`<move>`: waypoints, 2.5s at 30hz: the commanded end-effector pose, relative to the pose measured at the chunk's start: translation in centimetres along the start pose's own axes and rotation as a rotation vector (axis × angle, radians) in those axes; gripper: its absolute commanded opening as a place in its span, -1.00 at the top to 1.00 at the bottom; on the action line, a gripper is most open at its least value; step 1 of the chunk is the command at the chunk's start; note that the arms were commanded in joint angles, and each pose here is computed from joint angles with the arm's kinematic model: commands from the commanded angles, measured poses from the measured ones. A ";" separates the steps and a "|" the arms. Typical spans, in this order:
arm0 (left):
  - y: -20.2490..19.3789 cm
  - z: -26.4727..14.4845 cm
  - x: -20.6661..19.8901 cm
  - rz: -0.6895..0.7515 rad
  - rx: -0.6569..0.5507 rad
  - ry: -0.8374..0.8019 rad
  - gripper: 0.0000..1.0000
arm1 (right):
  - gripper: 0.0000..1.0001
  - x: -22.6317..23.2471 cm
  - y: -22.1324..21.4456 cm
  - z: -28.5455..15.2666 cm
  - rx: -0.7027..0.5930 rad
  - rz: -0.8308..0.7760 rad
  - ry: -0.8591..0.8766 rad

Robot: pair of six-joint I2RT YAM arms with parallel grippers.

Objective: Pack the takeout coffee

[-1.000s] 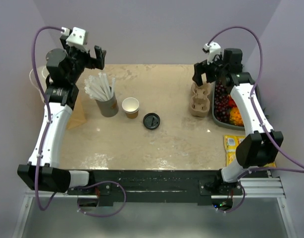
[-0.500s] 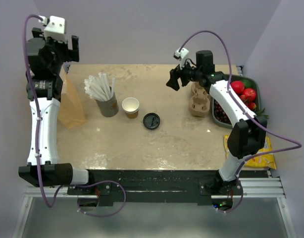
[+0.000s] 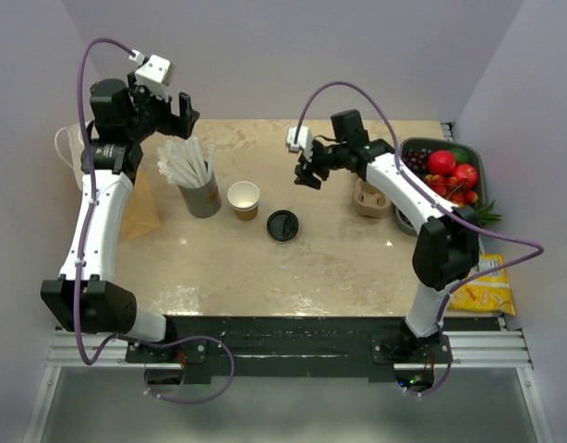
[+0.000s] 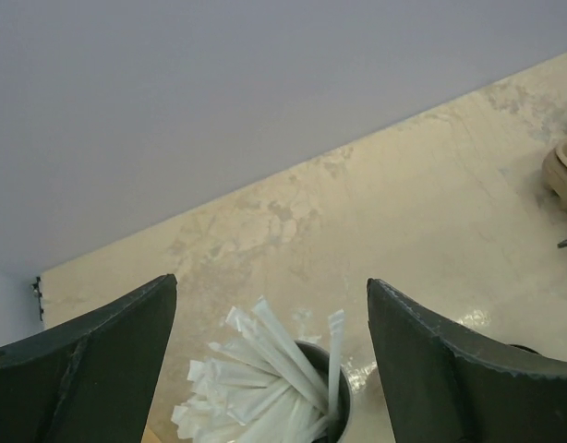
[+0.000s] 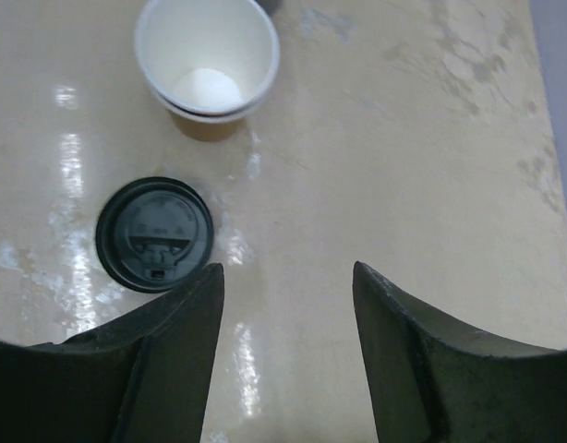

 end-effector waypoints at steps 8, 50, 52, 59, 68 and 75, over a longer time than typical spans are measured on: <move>1.8 -2.1 -1.5 -0.122 -0.133 -0.026 -0.82 | 0.00 3.7 4.5 7.8 -0.163 -0.503 0.501; 0.7 -6.7 -3.6 -0.147 -0.223 -0.024 -0.85 | 0.32 6.2 4.1 14.1 0.017 -0.512 0.503; 0.7 -6.7 -3.6 -0.145 -0.225 -0.022 -0.85 | 0.33 6.2 3.9 14.1 0.027 -0.509 0.505; 0.7 -6.7 -3.5 -0.152 -0.223 -0.010 -0.85 | 0.40 6.2 3.9 14.4 0.033 -0.512 0.511; 0.5 -6.7 -3.6 -0.153 -0.220 -0.010 -0.85 | 0.37 5.8 4.8 13.6 0.023 -0.520 0.491; 0.3 -6.5 -3.6 -0.155 -0.218 -0.015 -0.85 | 0.29 5.6 5.7 13.2 0.006 -0.491 0.483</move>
Point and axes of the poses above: each gripper's point midway between its finger pads, its own z axis out along the fingers, its own x axis along the line the jaws close on, y = z × x, the point moved 10 cm from there along -z, back along the fingers, and after that the axes turned 6 degrees about -z, right-handed, at the moved point
